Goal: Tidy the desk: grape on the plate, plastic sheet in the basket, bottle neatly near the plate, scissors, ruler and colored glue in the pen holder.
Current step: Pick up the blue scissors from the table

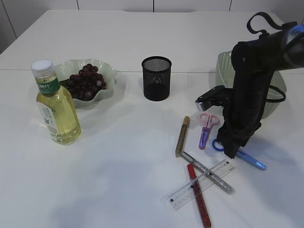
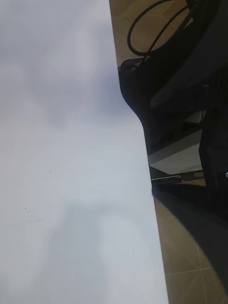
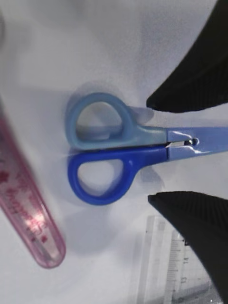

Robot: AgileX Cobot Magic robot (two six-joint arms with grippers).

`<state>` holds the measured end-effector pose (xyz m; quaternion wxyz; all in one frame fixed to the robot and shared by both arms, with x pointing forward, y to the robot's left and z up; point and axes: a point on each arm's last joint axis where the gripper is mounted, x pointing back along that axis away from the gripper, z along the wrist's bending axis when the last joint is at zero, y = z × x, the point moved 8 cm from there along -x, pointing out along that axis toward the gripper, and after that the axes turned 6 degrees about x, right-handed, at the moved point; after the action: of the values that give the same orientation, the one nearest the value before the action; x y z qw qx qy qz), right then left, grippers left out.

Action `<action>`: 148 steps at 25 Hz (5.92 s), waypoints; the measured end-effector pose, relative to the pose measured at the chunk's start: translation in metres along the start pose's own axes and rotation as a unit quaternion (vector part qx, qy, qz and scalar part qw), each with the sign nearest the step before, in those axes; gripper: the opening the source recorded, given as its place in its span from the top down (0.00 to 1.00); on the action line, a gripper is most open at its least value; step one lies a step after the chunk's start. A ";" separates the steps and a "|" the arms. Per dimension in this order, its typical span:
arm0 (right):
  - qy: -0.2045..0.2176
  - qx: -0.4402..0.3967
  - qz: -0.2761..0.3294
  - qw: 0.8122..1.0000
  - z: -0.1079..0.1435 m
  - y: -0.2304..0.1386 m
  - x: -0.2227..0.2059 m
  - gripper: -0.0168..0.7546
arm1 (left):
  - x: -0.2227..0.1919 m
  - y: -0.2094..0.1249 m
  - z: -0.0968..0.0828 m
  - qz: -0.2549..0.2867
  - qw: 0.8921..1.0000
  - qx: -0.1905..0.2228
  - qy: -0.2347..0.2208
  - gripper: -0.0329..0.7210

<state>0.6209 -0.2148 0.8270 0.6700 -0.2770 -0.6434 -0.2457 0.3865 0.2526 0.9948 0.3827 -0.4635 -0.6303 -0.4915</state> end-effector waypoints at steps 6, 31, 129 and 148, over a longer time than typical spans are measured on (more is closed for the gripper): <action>0.001 -0.001 0.001 1.000 0.000 0.000 -0.001 0.43 | 0.000 0.000 0.000 0.000 1.000 0.000 0.000 0.48; 0.011 -0.012 0.010 1.000 0.004 -0.003 -0.001 0.43 | 0.000 0.000 0.000 0.000 1.000 0.000 0.001 0.48; 0.024 -0.071 0.042 0.996 0.003 -0.005 -0.002 0.70 | 0.000 0.001 0.000 -0.004 1.000 -0.001 0.000 0.48; 0.026 -0.088 0.026 0.995 0.004 0.001 -0.003 0.70 | 0.000 0.002 0.000 -0.005 1.000 -0.001 0.000 0.50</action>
<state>0.6186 -0.2115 0.8243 0.6659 -0.3450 -0.5938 -0.2915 0.3881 0.2528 0.9953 0.3798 -0.4606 -0.6319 -0.4943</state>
